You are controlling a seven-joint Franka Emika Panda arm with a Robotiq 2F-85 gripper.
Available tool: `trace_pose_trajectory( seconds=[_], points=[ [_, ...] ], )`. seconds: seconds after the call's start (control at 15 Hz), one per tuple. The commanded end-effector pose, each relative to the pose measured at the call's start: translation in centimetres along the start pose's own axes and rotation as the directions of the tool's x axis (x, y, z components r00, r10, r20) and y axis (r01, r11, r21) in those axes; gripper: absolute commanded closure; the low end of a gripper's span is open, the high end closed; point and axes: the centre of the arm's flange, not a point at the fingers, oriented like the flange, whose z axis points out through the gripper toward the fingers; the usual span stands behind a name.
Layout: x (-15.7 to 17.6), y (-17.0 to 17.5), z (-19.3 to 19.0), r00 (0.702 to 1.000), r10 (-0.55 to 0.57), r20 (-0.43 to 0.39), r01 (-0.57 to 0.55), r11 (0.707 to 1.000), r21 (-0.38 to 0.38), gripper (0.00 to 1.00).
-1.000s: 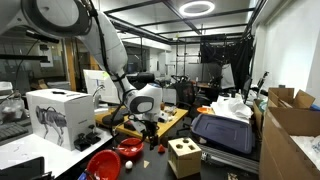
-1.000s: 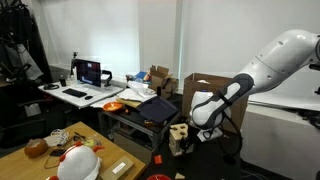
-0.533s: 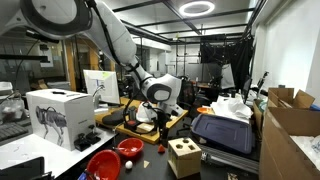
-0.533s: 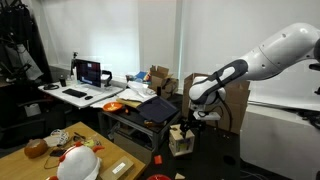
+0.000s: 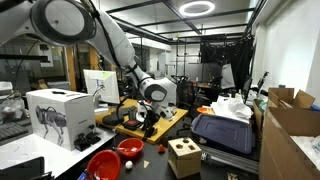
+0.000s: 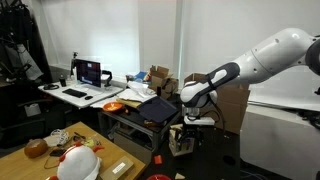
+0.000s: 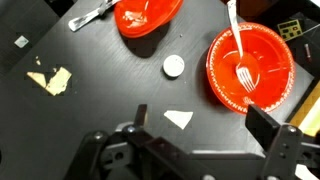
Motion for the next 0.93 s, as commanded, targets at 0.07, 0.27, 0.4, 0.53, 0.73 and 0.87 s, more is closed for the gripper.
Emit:
trace_pose_trajectory(
  seconds=[0.07, 0.27, 0.4, 0.53, 0.73, 0.87],
  points=[
    [-1.9, -2.9, 5.0, 0.989, 0.124, 0.081, -0.127, 0.991, 0.030, 0.00],
    [-3.3, -2.5, 7.7, 0.968, 0.228, 0.107, -0.234, 0.971, 0.049, 0.00],
    [-4.3, -1.8, 8.0, 0.957, 0.276, 0.088, -0.283, 0.956, 0.075, 0.00],
    [-5.0, -1.1, 7.7, 0.946, 0.320, 0.054, -0.324, 0.939, 0.112, 0.00],
    [0.8, -1.5, 3.7, 0.940, 0.340, 0.017, -0.339, 0.931, 0.133, 0.00],
    [0.4, -1.2, 5.1, 0.949, 0.314, 0.006, -0.312, 0.940, 0.136, 0.00]
  ],
)
